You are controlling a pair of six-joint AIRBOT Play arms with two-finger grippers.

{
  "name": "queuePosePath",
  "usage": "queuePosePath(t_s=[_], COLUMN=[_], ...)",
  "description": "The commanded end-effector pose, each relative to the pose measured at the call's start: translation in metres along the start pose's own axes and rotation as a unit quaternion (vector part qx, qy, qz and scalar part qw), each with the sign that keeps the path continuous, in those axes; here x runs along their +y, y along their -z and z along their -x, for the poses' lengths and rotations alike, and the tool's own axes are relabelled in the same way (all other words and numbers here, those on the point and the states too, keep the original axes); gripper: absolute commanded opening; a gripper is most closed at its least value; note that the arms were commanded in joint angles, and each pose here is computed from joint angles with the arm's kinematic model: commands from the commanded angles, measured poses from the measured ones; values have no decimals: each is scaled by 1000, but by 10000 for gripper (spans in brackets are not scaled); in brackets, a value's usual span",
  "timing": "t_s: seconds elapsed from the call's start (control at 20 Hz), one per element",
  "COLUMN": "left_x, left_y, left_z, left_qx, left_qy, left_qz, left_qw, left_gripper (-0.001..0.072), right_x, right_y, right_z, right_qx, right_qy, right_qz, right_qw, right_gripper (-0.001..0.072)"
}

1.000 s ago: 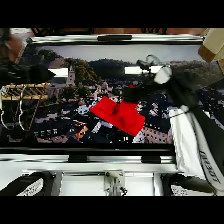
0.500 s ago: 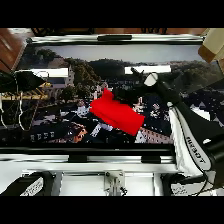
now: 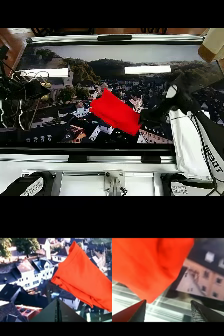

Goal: Fold the shirts.

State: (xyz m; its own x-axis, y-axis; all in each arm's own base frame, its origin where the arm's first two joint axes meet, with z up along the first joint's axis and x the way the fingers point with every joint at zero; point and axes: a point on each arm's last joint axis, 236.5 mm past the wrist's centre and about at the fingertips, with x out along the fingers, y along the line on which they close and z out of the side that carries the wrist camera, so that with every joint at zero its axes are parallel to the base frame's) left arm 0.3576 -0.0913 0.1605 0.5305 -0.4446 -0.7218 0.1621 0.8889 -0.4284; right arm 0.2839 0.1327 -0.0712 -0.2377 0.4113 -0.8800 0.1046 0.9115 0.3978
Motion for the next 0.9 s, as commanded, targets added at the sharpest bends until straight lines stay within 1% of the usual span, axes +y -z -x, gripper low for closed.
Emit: queuePosePath(t_s=[0.0,0.05,0.1,0.3,0.35,0.4,0.45,0.5,0.6,0.7,0.75,0.8,0.85], left_x=[2,2,2,2,2,2,2,2,2,2,2,2,0], left_y=[4,4,4,4,4,4,4,4,4,4,4,4,4], left_z=[-3,-3,-3,-3,-3,-3,-3,-3,-3,-3,-3,-3,-3], left_qx=[5,5,6,6,6,6,6,6,6,5,5,5,5], left_qy=[0,0,0,0,0,0,0,0,0,0,0,0,3], left_qz=[1,1,1,2,2,2,2,2,2,2,2,2,3], left_qw=[1000,1000,1000,1000,1000,1000,1000,1000,1000,1000,1000,1000,1000], left_gripper=[30,31,30,30,31,31,31,31,31,31,31,30,31], right_x=[23,34,40,44,48,52,55,58,67,74,70,56,37], right_y=[-6,-15,-24,-49,-54,-56,-58,-61,-73,-80,-79,-77,-74], right_z=[-31,-33,-36,-45,-45,-43,-40,-31,10,73,105,138,167], right_qx=[-40,-65,-86,-155,-166,-172,-175,-184,-234,-302,-331,-361,-386], right_qy=[-110,-136,-146,-126,-128,-132,-136,-140,-147,-146,-127,-91,-53], right_qz=[-51,-53,-57,-50,-47,-39,-35,-29,19,73,97,114,107], right_qw=[992,987,984,979,977,975,975,972,961,939,930,921,915], right_gripper=[651,651,651,647,598,384,136,75,70,69,70,69,69])
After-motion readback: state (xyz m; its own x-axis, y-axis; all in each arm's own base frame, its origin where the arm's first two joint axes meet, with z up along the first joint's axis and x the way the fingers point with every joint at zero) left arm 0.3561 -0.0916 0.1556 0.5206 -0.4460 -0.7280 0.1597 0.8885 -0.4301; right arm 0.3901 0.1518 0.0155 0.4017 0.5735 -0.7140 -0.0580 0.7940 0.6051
